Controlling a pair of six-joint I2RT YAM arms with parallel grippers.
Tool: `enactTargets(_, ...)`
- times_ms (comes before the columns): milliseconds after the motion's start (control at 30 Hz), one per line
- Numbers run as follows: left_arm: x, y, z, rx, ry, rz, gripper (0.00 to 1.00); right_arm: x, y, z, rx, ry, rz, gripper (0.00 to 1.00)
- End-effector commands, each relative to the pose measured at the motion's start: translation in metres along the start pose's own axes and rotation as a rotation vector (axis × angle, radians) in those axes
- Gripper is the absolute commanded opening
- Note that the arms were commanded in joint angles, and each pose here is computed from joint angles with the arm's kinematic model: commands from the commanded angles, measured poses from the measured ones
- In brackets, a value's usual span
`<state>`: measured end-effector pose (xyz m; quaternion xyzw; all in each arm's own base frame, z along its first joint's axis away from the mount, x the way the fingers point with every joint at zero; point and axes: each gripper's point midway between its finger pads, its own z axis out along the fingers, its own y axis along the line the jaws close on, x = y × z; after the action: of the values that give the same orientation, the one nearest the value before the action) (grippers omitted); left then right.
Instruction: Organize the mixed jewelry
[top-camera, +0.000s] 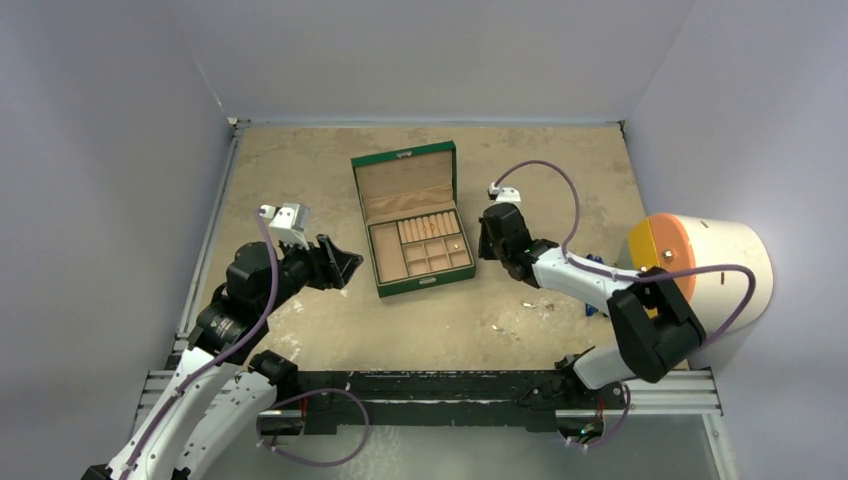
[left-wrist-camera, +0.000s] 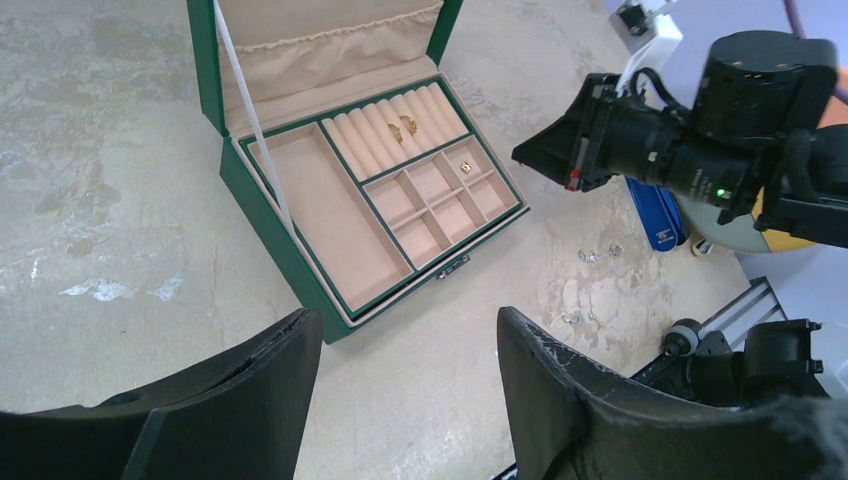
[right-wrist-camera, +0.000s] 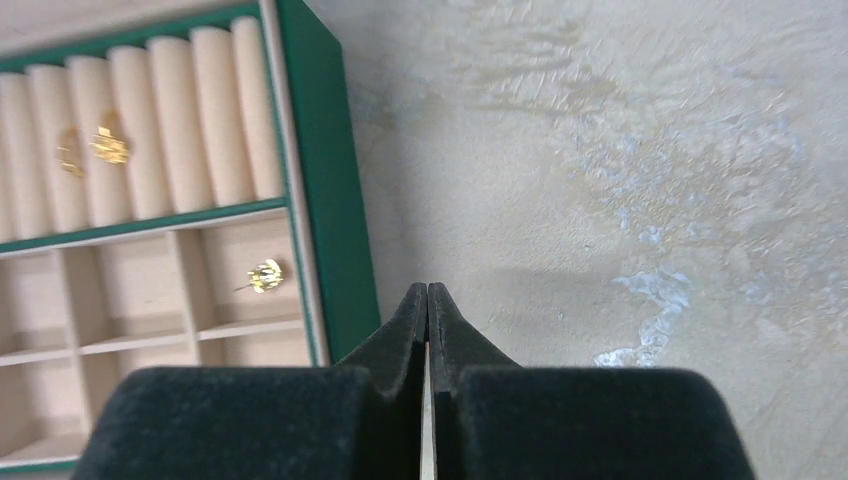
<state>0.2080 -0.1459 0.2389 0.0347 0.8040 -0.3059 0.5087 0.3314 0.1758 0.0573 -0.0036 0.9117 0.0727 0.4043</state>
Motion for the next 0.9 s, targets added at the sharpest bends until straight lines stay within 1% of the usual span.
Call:
enactTargets(0,-0.019,-0.009,-0.002,0.038,-0.065,0.024,0.64,-0.034,0.016,-0.023,-0.073,-0.087,0.011,0.00)
enactTargets(133,-0.019,-0.010,-0.003,0.040,-0.066,0.024,0.64,-0.049,0.031,-0.040,-0.166,-0.127,0.013,0.00)
enactTargets(333,-0.018,-0.010,-0.002,0.039,-0.062,0.024,0.64,-0.059,0.064,-0.056,-0.303,-0.159,0.007,0.00)
enactTargets(433,-0.019,-0.009,-0.002,0.039,-0.063,0.024,0.64,-0.060,0.073,-0.054,-0.309,-0.158,-0.003,0.00)
enactTargets(667,-0.019,-0.009,-0.003,0.037,-0.066,0.022,0.64,-0.054,0.085,-0.034,-0.311,-0.126,-0.008,0.00)
enactTargets(867,-0.018,-0.009,-0.002,0.035,-0.065,0.022,0.64,-0.050,0.085,-0.018,-0.275,-0.111,-0.010,0.00)
